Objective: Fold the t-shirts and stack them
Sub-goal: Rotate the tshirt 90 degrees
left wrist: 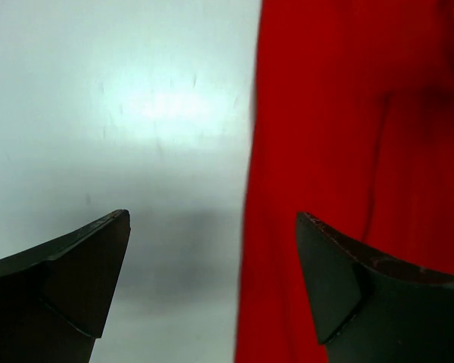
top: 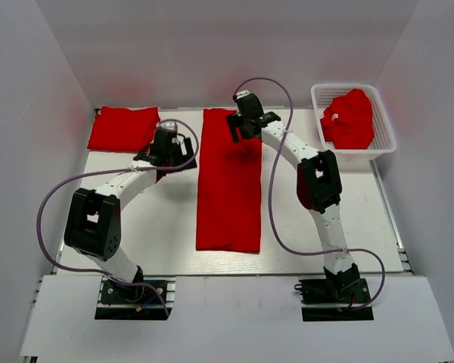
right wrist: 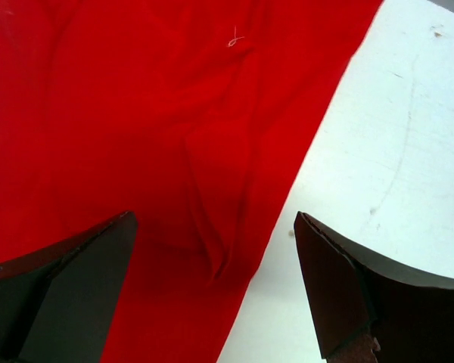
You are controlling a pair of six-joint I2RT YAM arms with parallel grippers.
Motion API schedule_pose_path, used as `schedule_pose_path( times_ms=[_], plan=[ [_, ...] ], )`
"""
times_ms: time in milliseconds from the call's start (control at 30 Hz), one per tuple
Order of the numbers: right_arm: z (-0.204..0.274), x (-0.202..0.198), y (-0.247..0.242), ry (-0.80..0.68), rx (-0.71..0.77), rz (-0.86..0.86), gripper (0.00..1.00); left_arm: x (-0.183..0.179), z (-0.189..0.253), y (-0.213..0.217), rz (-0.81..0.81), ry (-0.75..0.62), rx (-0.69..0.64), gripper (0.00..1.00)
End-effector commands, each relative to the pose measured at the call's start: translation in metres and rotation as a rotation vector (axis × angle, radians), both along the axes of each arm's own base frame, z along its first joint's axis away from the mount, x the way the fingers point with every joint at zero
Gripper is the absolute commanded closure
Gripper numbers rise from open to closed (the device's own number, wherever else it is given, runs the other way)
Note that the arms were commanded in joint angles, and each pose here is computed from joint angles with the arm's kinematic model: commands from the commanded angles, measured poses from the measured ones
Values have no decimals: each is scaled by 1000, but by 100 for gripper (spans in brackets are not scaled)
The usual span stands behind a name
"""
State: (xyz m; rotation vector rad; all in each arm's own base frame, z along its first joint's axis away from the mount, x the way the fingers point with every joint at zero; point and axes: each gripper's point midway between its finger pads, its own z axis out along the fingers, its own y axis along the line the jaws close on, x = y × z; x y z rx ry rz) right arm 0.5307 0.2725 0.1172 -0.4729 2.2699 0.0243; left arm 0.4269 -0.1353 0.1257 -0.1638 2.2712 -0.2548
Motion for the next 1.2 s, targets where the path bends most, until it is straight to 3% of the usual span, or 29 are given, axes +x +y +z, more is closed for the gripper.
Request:
schedule_pose_path(
  times_ms=[0, 300, 567, 1167],
  plan=[
    [15, 32, 6, -153, -15, 36, 10, -30, 7, -14, -45, 10, -78, 0],
    [-27, 60, 0, -200, -44, -39, 10, -72, -32, -17, -104, 131, -115, 0],
    [-48, 65, -3, -179, -66, -23, 10, -76, -37, -14, -102, 145, -98, 0],
    [-39, 83, -79, -186, -147, -215, 10, -70, -33, -5, -66, 137, -74, 0]
  ],
)
